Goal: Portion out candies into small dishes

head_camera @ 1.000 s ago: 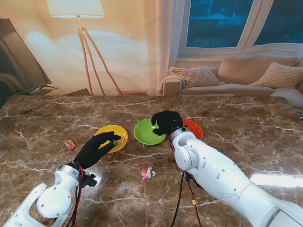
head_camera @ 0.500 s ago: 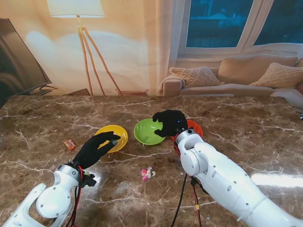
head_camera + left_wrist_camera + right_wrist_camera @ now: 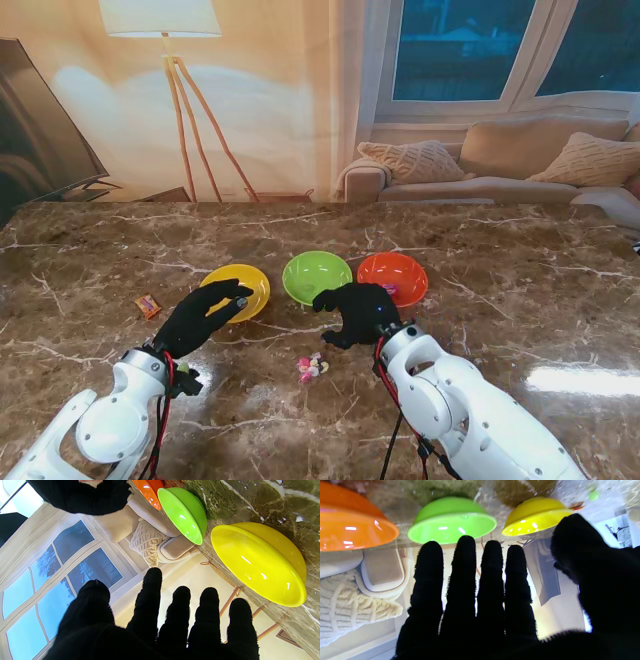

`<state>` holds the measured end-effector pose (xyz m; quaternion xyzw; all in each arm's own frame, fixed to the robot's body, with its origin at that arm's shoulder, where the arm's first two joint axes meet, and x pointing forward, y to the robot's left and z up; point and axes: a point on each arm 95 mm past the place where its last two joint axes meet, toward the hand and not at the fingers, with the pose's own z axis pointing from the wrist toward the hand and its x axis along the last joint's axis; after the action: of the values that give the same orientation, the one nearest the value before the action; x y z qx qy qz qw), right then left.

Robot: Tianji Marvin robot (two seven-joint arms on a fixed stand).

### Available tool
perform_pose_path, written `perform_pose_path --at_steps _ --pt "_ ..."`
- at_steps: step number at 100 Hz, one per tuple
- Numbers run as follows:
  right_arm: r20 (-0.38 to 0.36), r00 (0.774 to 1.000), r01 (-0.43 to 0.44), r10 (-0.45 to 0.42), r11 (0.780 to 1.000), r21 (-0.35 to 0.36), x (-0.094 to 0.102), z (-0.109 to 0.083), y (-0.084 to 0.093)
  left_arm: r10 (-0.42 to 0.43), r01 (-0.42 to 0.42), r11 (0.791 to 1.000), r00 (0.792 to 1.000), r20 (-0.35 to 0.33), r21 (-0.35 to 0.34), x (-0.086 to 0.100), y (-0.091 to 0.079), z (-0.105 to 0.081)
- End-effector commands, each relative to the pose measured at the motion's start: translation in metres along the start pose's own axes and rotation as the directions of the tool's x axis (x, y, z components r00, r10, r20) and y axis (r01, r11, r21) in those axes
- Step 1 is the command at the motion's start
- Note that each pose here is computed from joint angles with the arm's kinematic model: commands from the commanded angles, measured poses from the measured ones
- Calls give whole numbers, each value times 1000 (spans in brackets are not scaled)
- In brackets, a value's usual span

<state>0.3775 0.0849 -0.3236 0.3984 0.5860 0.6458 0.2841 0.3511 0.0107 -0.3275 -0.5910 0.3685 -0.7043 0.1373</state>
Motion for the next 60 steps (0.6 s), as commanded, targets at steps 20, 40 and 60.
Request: perform_pose_path --at_steps 20,40,60 --pt "-38 999 -8 12 994 109 20 -15 -38 0 0 1000 1000 2 -7 -1 3 -2" --pt "-83 993 96 -85 985 144 24 -12 -60 4 -4 1000 1000 0 -10 -2 5 -3" --pt "-94 987 143 -128 975 171 20 -7 -75 10 -10 1000 1000 1 -10 -2 5 -4"
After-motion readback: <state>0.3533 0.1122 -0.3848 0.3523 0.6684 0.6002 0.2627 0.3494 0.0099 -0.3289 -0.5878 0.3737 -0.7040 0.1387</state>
